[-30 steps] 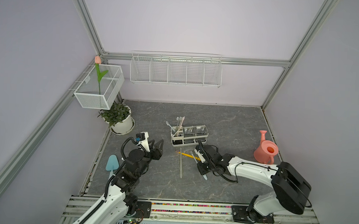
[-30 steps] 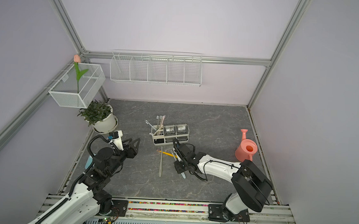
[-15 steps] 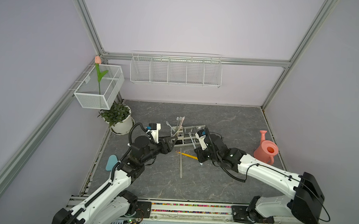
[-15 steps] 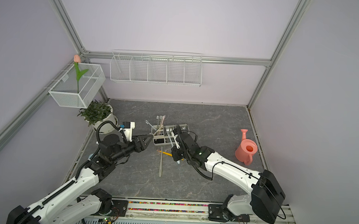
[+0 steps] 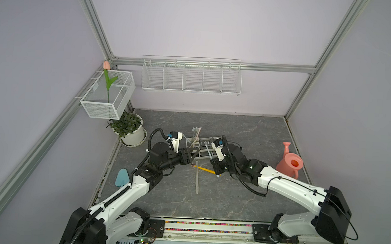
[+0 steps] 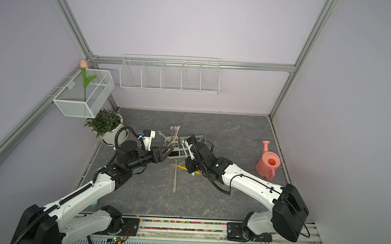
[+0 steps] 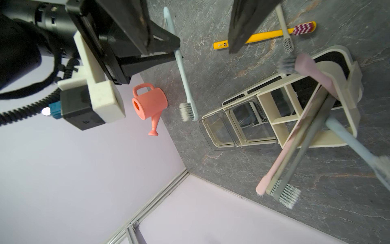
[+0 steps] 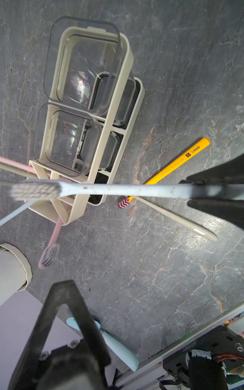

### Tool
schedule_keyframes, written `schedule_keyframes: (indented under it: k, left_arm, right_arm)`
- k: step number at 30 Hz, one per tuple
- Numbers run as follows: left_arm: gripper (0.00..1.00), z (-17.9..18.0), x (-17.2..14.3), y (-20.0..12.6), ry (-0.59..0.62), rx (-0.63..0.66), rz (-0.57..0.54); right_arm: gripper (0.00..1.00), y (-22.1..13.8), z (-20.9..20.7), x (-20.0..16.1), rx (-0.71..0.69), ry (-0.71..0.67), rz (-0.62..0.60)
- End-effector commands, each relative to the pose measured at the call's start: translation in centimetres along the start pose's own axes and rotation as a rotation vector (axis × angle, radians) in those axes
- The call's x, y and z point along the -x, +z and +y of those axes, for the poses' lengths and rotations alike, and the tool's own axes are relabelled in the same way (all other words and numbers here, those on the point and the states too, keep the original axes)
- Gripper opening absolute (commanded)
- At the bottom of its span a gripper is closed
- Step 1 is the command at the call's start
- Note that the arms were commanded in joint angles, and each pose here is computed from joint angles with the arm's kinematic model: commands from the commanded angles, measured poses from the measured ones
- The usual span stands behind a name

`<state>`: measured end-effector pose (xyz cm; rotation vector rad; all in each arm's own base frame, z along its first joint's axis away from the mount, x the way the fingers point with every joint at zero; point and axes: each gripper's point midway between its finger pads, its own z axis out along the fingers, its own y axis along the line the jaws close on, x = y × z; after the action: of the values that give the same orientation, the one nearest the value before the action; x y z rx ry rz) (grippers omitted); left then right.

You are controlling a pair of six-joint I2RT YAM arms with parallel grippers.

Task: Place the toothbrush into the toothbrush holder
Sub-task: Pick up the toothbrush from the center of the board.

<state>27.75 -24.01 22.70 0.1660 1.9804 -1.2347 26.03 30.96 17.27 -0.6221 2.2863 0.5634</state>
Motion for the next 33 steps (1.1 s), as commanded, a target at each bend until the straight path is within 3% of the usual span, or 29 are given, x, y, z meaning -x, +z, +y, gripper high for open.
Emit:
schedule_keyframes:
  k: [1, 9, 15, 33]
  left_arm:
    - [0.60, -0.4, 0.4, 0.6, -0.002, -0.036, -0.011]
    - [0.58, 0.1, 0.3, 2.8, 0.010, -0.077, 0.000]
    - [0.57, 0.1, 0.4, 2.3, 0.022, -0.094, -0.045]
    - [0.51, -0.3, 0.6, 2.5, 0.028, -0.095, -0.040]
  right_arm:
    - [0.07, -0.4, 1.1, 1.8, 0.030, -0.021, -0.049]
    - [0.07, 0.0, 2.3, 2.4, 0.087, -0.001, -0.052]
    - [0.07, 0.9, 3.0, 2.3, 0.118, 0.004, -0.034]
    - [0.07, 0.3, 4.7, 3.4, 0.179, 0.013, -0.051]
